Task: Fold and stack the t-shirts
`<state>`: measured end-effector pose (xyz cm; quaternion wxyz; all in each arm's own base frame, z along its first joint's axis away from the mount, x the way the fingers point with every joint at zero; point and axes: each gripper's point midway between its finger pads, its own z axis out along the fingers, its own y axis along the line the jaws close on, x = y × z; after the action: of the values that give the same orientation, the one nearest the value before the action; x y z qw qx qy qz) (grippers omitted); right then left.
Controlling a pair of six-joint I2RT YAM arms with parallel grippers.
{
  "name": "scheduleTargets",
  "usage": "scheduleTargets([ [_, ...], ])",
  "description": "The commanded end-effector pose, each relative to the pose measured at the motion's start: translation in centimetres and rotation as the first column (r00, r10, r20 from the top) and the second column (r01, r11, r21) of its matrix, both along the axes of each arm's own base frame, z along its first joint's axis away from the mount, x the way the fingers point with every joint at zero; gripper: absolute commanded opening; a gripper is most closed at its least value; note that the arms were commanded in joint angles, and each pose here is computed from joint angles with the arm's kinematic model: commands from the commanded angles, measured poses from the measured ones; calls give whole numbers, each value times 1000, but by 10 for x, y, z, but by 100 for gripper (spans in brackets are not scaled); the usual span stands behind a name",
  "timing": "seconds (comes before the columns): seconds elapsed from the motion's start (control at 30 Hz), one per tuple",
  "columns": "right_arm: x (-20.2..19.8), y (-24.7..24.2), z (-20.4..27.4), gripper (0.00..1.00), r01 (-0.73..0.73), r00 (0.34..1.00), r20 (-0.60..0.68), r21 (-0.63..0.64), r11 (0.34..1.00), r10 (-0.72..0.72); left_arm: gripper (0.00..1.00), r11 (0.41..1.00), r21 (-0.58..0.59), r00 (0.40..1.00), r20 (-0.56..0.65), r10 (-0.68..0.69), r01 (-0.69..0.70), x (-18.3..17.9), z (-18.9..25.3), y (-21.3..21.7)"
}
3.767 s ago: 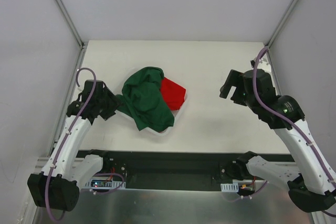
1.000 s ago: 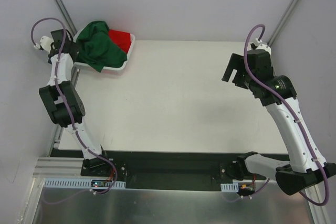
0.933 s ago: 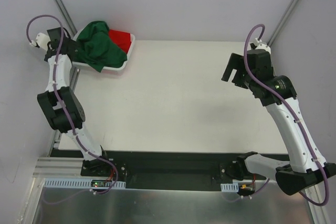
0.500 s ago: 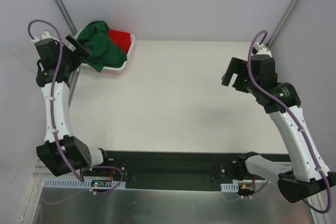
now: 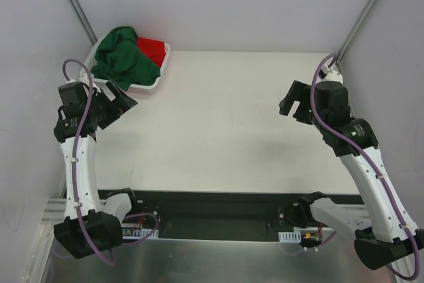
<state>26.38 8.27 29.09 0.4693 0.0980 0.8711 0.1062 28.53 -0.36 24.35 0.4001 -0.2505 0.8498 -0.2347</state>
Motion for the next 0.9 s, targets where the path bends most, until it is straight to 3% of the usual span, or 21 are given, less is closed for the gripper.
scheduleTargets([
  [0.0, 15, 4, 26, 96, 39, 988, 144, 112, 993, -55, 94, 995, 94, 999, -49, 25, -20, -7, -16, -5],
  [0.1, 21, 8, 39, 96, 32, 981, 186, 140, 990, -58, 94, 996, 89, 996, -85, -2, 9, -4, -26, -13],
  [0.27, 23, 10, 37, 96, 20, 987, 154, 117, 993, -38, 94, 998, 64, 995, -93, -19, 25, -2, -26, -18],
  [0.5, 20, 21, 27, 96, -20, 993, 114, 143, 989, 4, 95, 996, 65, 993, -102, 66, -59, -7, -31, -11],
  [0.63, 16, 12, 26, 96, 11, 994, 108, 118, 993, -23, 99, 987, 129, 988, -108, 111, -96, -6, -34, 3],
  [0.87, 1, 7, 19, 96, 19, 996, 86, 125, 992, -30, 99, 991, 115, 985, -147, 87, -70, 3, -40, 2],
])
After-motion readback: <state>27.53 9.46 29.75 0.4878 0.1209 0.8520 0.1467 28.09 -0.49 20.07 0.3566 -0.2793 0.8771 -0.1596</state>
